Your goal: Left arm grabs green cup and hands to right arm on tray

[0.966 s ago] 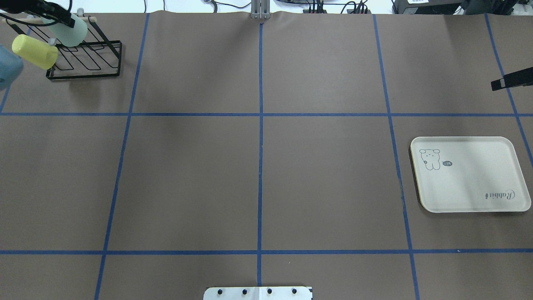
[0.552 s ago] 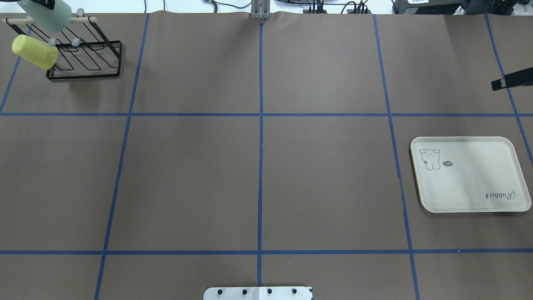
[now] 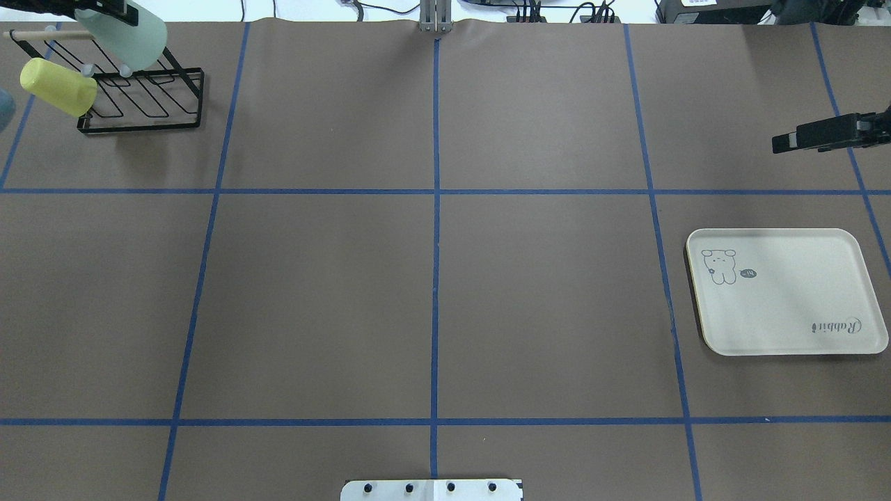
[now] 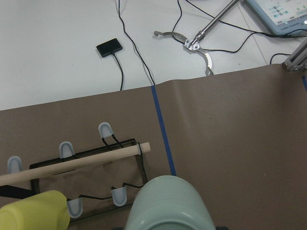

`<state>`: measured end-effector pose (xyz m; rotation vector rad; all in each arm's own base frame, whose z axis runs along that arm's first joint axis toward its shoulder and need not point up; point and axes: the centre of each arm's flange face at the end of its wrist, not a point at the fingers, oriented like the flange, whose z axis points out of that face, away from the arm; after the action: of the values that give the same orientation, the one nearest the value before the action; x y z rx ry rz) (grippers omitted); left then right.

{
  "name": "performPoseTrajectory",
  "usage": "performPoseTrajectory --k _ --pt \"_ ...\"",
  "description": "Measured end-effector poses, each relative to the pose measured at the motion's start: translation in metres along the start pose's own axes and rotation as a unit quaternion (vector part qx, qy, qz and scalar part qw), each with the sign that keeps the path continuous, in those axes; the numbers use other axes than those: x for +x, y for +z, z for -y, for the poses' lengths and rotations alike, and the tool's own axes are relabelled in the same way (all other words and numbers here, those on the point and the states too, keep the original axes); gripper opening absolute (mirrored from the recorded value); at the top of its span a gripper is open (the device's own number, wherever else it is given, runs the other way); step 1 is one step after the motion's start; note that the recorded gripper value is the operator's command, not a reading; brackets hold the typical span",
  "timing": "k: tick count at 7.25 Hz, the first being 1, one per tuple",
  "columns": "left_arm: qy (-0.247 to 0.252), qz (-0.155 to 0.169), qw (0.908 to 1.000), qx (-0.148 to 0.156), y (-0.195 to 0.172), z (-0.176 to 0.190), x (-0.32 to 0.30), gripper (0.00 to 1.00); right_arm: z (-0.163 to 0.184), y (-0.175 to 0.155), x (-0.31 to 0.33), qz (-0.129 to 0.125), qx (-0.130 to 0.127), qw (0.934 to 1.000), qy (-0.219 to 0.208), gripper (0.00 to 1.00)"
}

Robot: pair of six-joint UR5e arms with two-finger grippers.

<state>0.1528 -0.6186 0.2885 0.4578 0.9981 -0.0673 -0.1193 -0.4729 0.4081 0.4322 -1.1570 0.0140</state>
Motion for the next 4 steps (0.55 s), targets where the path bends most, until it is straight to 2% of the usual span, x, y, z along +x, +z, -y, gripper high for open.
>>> performPoseTrajectory --k 2,3,4 --pt "-0.032 -0.046 0.9984 -0.004 0.006 -0.025 0.056 0.0 -0.017 0.007 -0.043 0.088 0.029 0.9951 0.034 0.99" --pt "-0.047 -0.074 0.9961 -0.011 0.001 -0.042 0.092 0.03 -0.025 0.014 -0.066 0.133 0.048 0.9889 0.047 0.99" --pt "-0.063 -0.104 0.9923 -0.022 -0.004 -0.058 0.134 0.03 -0.036 0.023 -0.089 0.185 0.07 0.9784 0.061 0.99"
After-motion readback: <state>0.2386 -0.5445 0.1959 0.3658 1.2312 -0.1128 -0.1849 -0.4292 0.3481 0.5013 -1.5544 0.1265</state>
